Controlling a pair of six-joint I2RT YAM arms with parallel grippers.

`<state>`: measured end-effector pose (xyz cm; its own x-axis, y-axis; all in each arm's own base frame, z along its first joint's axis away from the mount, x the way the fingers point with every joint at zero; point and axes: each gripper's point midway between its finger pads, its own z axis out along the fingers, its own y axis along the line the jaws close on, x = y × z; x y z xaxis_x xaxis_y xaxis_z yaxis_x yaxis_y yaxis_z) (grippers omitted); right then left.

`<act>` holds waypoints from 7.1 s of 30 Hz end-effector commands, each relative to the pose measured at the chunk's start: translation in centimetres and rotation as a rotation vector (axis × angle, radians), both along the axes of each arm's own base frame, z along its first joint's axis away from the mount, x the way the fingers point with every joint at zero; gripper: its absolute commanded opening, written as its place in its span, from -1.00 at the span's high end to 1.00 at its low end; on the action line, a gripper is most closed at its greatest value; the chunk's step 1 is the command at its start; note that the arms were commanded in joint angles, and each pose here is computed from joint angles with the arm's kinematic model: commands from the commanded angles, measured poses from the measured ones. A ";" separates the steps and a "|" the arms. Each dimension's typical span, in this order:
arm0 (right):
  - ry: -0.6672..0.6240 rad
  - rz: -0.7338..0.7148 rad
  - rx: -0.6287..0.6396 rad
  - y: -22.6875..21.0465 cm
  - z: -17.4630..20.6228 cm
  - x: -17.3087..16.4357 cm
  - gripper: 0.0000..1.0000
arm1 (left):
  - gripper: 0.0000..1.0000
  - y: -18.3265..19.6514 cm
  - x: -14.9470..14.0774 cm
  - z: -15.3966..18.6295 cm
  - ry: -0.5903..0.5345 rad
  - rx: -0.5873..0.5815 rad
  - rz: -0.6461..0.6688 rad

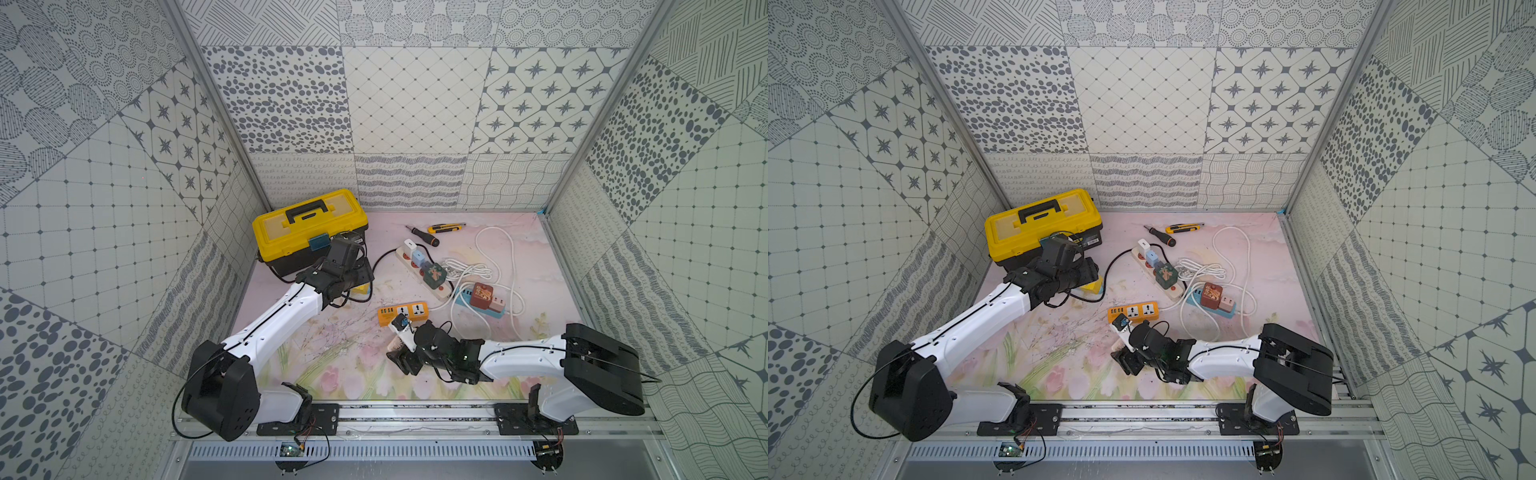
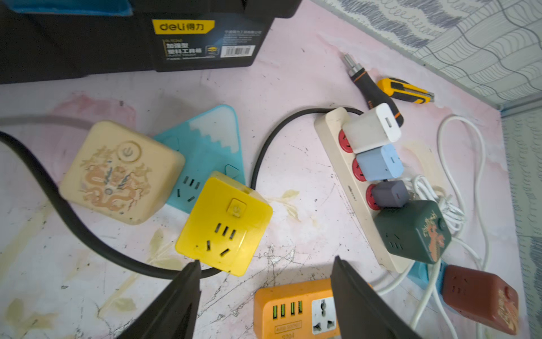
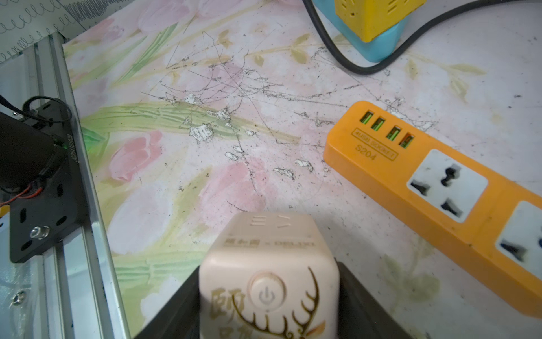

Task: Pull the plug off the socket
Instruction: Place the plug at the center of the board, then remove the plug from the socket.

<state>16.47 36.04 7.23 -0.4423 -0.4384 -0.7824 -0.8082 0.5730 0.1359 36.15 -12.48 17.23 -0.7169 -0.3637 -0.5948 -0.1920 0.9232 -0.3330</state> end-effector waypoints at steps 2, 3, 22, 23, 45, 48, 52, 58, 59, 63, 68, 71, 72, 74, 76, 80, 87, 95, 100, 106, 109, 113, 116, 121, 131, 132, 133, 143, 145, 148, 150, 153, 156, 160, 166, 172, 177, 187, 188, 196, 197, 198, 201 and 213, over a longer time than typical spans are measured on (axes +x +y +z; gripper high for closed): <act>-0.040 0.000 0.021 -0.7 0.7 -0.3 -0.59 | -0.51 4.2 -1.4 -1.0 0.086 0.066 0.280; -0.041 -0.003 0.023 -0.9 0.9 -0.5 -0.64 | -0.49 4.2 -1.4 -1.1 0.090 0.054 0.297; 0.096 -0.460 0.226 -7.4 10.1 3.5 -0.99 | -0.81 0.7 0.3 -4.4 0.119 0.380 -0.366; 0.112 -0.475 0.244 -7.9 10.5 3.8 -0.99 | -0.81 0.9 0.4 -4.7 0.122 0.384 -0.370; 0.273 -0.347 0.152 -4.4 6.9 3.8 -0.98 | -0.63 -0.7 2.4 -8.8 0.152 0.292 -0.487; 0.324 -0.307 0.094 -3.2 4.9 3.3 -0.98 | -0.49 -0.8 2.3 -8.8 0.149 0.292 -0.496; 0.375 -0.302 0.028 -2.7 2.4 3.1 -0.95 | -0.30 -0.9 1.8 -8.7 0.129 0.277 -0.505; 0.405 -0.351 -0.088 -5.5 -0.8 2.0 -0.94 | 0.05 -1.3 0.6 -8.3 0.087 0.265 -0.514; 0.408 -0.356 -0.100 -6.0 -1.1 1.7 -0.94 | 0.09 -1.4 0.3 -8.3 0.086 0.262 -0.516; 0.402 -0.350 -0.089 -6.5 -0.5 1.4 -0.94 | 0.16 -1.6 -1.0 -7.9 0.092 0.255 -0.516; 0.352 -0.318 0.038 -3.6 4.0 3.1 -0.96 | 0.27 -2.1 -2.5 -7.4 0.102 0.208 -0.499; 0.355 -0.364 0.189 -1.8 6.4 6.3 -0.97 | 0.38 -1.8 -2.9 -7.4 0.121 0.203 -0.478; 0.367 -0.376 0.241 -1.1 6.9 7.6 -0.95 | 0.45 -1.9 -2.9 -7.4 0.125 0.192 -0.476; 0.361 -0.344 0.307 0.4 7.1 9.6 -0.87 | 0.59 -2.3 -2.8 -7.1 0.132 0.127 -0.479; 0.302 -0.230 0.292 2.4 7.0 10.8 -0.81 | 0.67 -2.4 -2.6 -6.6 0.149 0.076 -0.476; 0.088 -0.021 0.156 4.5 5.1 11.9 -0.80 | 0.81 -1.7 -2.6 -5.5 0.185 0.055 -0.485; -0.262 0.093 0.180 5.0 5.4 14.7 -0.49 | 0.98 -1.5 -3.1 -4.4 0.212 -0.074 -0.533; -0.340 0.237 0.237 7.6 3.1 15.1 -0.28 | 1.00 -1.3 -3.3 -4.0 0.247 -0.090 -0.583; -0.304 0.196 0.231 8.8 1.9 16.4 -0.26 | 1.00 -1.7 -3.5 -4.2 0.278 -0.125 -0.609; -0.169 0.172 0.328 8.4 3.1 14.4 -0.50 | 1.00 -1.8 -3.8 -3.8 0.272 -0.104 -0.672; 0.174 0.078 0.380 6.9 3.3 15.0 -0.55 | 1.00 -2.3 -4.5 -3.5 0.210 -0.073 -0.806; 0.605 -0.134 0.590 4.5 4.6 16.8 -0.43 | 1.00 -1.4 -5.3 -4.2 0.109 0.083 -0.946; 0.723 -0.189 0.594 4.4 5.0 16.9 -0.43 | 1.00 -1.2 -5.6 -4.6 0.053 0.160 -1.030; 0.707 -0.178 0.600 5.3 7.5 17.7 -0.49 | 1.00 -0.7 -5.7 -5.3 0.014 0.254 -1.106; 0.714 -0.341 0.509 5.9 5.2 21.3 -0.45 | 1.00 -1.2 -6.4 -5.1 -0.074 0.281 -1.182; 0.728 -0.354 0.507 6.0 4.8 21.4 -0.42 | 1.00 -1.1 -6.3 -5.1 -0.077 0.287 -1.181; 0.740 -0.364 0.503 6.2 4.4 21.3 -0.41 | 1.00 -1.1 -6.3 -5.2 -0.077 0.288 -1.181; 0.836 -0.482 0.461 7.7 1.0 19.7 -0.44 | 1.00 -1.2 -6.2 -5.0 -0.109 0.298 -1.180; 0.853 -0.486 0.461 8.4 0.7 19.2 -0.41 | 1.00 -1.3 -6.2 -5.1 -0.107 0.297 -1.182; 0.896 -0.468 0.482 9.8 0.5 18.2 -0.31 | 1.00 -1.4 -6.2 -5.1 -0.110 0.297 -1.184; 0.918 -0.478 0.501 10.4 0.2 17.9 -0.21 | 1.00 -1.4 -6.1 -5.2 -0.109 0.302 -1.183; 0.922 -0.494 0.536 10.8 0.1 17.6 -0.03 | 1.00 -1.4 -6.0 -5.1 -0.118 0.305 -1.182; 0.903 -0.508 0.562 10.7 0.6 17.9 0.29 | 1.00 -1.4 -6.0 -5.3 -0.109 0.306 -1.176; 0.864 -0.542 0.545 10.1 0.1 18.5 0.85 | 1.00 -1.2 -5.8 -5.5 -0.088 0.308 -1.159; 0.803 -0.602 0.463 7.9 -3.3 18.7 1.00 | 1.00 -0.3 -4.2 -3.4 -0.107 0.115 -1.005; 0.746 -0.691 0.362 5.4 -6.2 19.1 1.00 | 1.00 -0.3 -5.2 -2.8 -0.147 0.221 -1.088; 0.707 -0.743 0.335 4.3 -7.3 19.6 1.00 | 1.00 -0.7 -6.2 -4.6 -0.064 0.370 -1.182; 0.674 -0.765 0.278 3.3 -8.5 19.7 1.00 | 1.00 -1.2 -5.6 -2.8 -0.128 0.277 -1.139; 0.670 -0.770 0.272 3.1 -8.6 19.7 1.00 | 1.00 -1.2 -6.1 -3.5 -0.107 0.339 -1.191; 0.638 -0.802 0.236 2.2 -9.1 19.8 1.00 | 1.00 -0.3 -3.5 -0.8 -0.094 -0.018 -0.922; 0.638 -0.806 0.233 2.1 -9.1 19.8 1.00 | 1.00 -0.6 -3.3 -0.1 -0.131 -0.056 -0.912; 0.634 -0.808 0.230 2.0 -9.1 19.8 1.00 | 1.00 -0.8 -3.5 0.2 -0.157 -0.055 -0.930; 0.620 -0.810 0.220 1.8 -9.0 19.9 1.00 | 1.00 -1.9 -5.2 -1.6 -0.131 0.186 -1.089; 0.654 -0.711 0.315 4.4 -7.1 20.1 1.00 | 1.00 0.0 -2.8 1.2 -0.080 0.170 -0.735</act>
<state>38.38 43.41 7.18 -0.8599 0.3481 -0.3733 -0.0986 0.6042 0.7907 30.95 -13.17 14.89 -0.6133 0.5265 -0.5888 0.7030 0.7037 -0.1031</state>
